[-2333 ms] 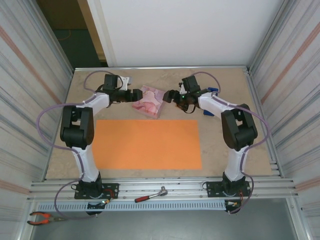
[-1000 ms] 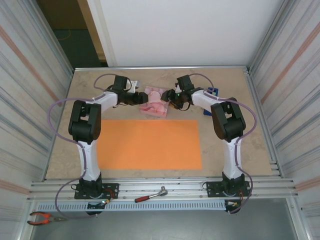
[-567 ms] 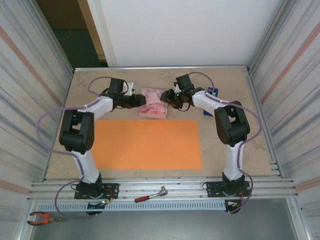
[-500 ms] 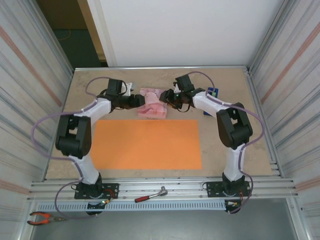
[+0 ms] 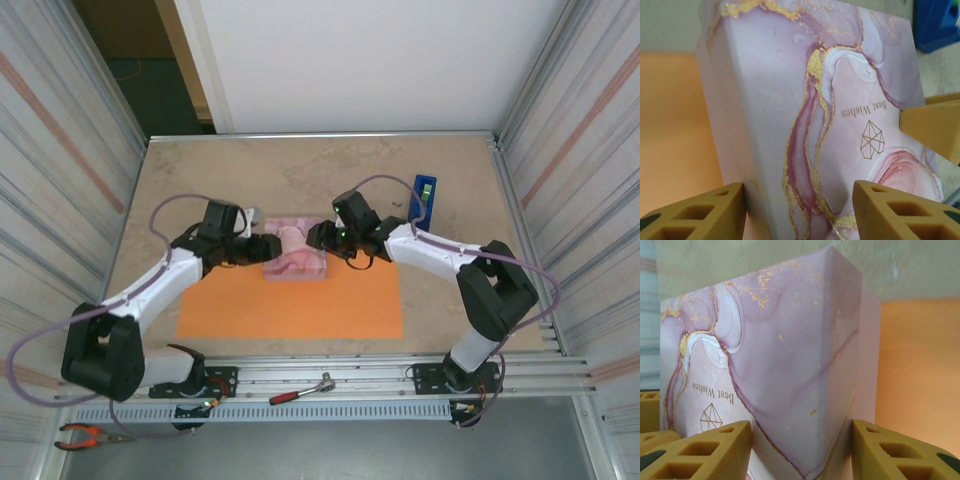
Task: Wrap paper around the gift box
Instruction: Place the gift box on the wrapping paper.
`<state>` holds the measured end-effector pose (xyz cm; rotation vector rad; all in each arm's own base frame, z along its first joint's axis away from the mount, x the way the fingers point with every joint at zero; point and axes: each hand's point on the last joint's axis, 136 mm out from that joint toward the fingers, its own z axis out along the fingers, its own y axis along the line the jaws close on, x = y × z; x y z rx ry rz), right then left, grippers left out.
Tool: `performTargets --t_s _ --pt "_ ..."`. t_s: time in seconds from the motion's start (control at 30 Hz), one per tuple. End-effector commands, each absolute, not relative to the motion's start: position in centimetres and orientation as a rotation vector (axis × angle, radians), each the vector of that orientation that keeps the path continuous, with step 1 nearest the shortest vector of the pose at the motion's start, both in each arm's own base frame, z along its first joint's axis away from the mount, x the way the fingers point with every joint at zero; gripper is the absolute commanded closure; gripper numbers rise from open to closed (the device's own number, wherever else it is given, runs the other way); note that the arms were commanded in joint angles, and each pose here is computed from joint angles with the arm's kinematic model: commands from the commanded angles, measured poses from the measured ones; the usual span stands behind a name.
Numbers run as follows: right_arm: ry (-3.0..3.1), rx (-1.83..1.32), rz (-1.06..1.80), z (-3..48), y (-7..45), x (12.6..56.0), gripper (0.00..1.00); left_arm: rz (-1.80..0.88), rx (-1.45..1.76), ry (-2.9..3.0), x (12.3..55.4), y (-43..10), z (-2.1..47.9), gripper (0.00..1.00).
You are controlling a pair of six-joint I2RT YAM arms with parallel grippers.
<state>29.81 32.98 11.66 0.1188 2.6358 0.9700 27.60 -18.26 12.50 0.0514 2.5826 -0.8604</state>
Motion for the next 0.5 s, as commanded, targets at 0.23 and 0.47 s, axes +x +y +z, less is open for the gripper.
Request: performTargets --t_s 0.23,0.47 --pt "2.713 0.028 0.989 9.2 35.7 23.0 0.50 -1.059 0.129 2.499 23.2 -20.4 12.0 0.42" --pt "2.758 0.068 0.916 7.4 33.5 23.4 0.18 -0.934 0.087 2.542 24.0 -19.2 10.3 0.36"
